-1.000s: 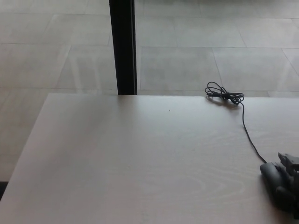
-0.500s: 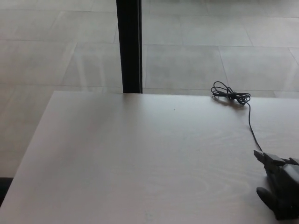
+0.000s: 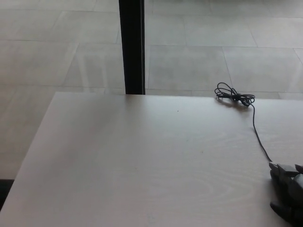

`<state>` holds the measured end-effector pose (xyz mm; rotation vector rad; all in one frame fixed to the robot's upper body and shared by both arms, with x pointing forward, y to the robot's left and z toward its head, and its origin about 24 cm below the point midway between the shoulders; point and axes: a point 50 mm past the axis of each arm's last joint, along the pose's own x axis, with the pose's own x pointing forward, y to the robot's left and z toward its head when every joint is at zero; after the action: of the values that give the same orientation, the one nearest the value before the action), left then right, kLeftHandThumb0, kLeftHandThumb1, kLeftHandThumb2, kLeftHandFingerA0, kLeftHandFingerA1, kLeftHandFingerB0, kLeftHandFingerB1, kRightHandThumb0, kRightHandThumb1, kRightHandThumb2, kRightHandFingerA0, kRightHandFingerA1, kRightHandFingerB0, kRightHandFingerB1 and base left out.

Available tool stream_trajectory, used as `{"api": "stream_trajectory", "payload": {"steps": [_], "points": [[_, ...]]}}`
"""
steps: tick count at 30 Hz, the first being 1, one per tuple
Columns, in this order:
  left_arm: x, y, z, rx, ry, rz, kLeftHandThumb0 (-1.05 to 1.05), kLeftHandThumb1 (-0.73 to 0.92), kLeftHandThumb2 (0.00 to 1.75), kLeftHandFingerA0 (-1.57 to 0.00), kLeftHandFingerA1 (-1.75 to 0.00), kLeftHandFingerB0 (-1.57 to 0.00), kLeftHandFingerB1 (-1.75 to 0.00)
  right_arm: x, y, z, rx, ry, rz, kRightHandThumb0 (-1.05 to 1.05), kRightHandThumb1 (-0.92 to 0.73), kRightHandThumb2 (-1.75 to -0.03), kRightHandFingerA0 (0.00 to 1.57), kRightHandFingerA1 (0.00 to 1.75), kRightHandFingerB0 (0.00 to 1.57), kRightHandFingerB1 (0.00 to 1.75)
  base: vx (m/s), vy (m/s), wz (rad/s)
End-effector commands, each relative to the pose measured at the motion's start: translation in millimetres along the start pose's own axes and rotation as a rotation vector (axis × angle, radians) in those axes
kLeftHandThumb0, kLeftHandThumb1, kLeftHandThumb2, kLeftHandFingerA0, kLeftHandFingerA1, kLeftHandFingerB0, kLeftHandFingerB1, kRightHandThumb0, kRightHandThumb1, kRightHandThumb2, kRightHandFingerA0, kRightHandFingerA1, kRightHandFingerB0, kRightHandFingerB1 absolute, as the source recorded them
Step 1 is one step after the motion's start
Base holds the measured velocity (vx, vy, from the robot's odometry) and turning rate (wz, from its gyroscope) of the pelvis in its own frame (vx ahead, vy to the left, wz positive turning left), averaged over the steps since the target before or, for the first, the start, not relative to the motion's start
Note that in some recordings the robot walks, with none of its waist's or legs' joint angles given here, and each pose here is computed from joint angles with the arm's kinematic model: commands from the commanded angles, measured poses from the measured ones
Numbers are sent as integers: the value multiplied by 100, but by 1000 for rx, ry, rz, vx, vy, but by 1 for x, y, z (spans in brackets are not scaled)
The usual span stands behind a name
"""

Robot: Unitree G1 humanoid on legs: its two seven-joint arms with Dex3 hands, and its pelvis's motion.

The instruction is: The robot uses its right fingers to click on the left button of the black mouse placed on the table.

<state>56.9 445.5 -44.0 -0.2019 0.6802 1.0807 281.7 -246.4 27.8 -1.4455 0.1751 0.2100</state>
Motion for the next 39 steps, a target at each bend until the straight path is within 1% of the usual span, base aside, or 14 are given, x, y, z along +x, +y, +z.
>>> {"api": "stream_trajectory", "payload": {"steps": [1,3,6,9,16,17,18,19,24,25,28,35,36,39], "points": [[0,2,3,-15,-22,-10,-98,91,83,-41,-66,-39,-44,2,-6,-3,-69,-6,-41,-103,-92,-83,0,37,3,29,0,0,0],[0,1,2,-13,-17,-14,-99,91,83,-40,-64,-37,-43,2,-6,-1,-86,-19,-43,-96,-79,-127,0,32,10,25,0,0,0],[0,1,1,-13,-11,-4,-92,80,122,-58,-86,-36,-53,4,-8,4,-71,-24,-34,-101,-92,-82,0,29,3,28,0,0,0],[-1,3,0,-3,-10,-4,-90,80,122,-52,-78,-36,-53,6,-8,5,-82,-28,-40,-91,-75,-123,0,32,6,28,0,0,0],[-1,3,1,-5,-23,14,-95,92,85,-58,-83,-40,-44,6,-5,3,-77,-24,-27,-93,-77,-122,0,31,8,29,0,0,0],[-1,4,1,-4,-21,13,-90,81,121,-60,-84,-38,-53,6,-3,1,-70,-18,-31,-99,-92,-78,0,38,12,30,0,0,0],[-1,4,-1,-22,-31,-12,-99,89,87,-35,-74,-34,-45,6,0,-2,-55,-2,-30,-100,-92,-78,0,36,9,28,0,0,0],[-2,4,-1,-29,-33,-20,-97,91,82,-39,-74,-36,-44,5,1,-3,-58,5,-24,-99,-80,-123,0,29,7,29,0,0,0],[-2,7,-2,-22,-22,-12,-99,91,88,-46,-75,-34,-43,6,4,-10,-74,30,-9,-100,-81,-124,0,31,10,26,0,0,0],[-2,9,-2,-24,-23,-14,-100,92,86,-45,-85,-36,-44,5,4,-17,-120,65,5,-102,-92,-78,0,37,5,30,0,0,0],[-3,9,-2,-22,-33,-27,-91,82,123,-54,-86,-31,-54,5,4,-21,-122,87,0,-105,-78,-98,0,36,8,27,0,0,0],[-3,10,-3,-17,-28,-11,-98,92,88,-50,-82,-33,-44,4,6,-23,-119,91,2,-96,-80,-125,0,35,9,28,0,0,0],[-3,9,-2,-12,-28,-15,-89,81,122,-54,-80,-32,-52,3,9,-22,-126,78,5,-100,-84,-127,3,37,6,27,0,0,0],[-2,9,-2,-13,-24,-5,-99,92,86,-48,-73,-36,-43,3,16,-20,-83,84,27,-102,-92,-83,0,38,17,30,0,0,0]]}}
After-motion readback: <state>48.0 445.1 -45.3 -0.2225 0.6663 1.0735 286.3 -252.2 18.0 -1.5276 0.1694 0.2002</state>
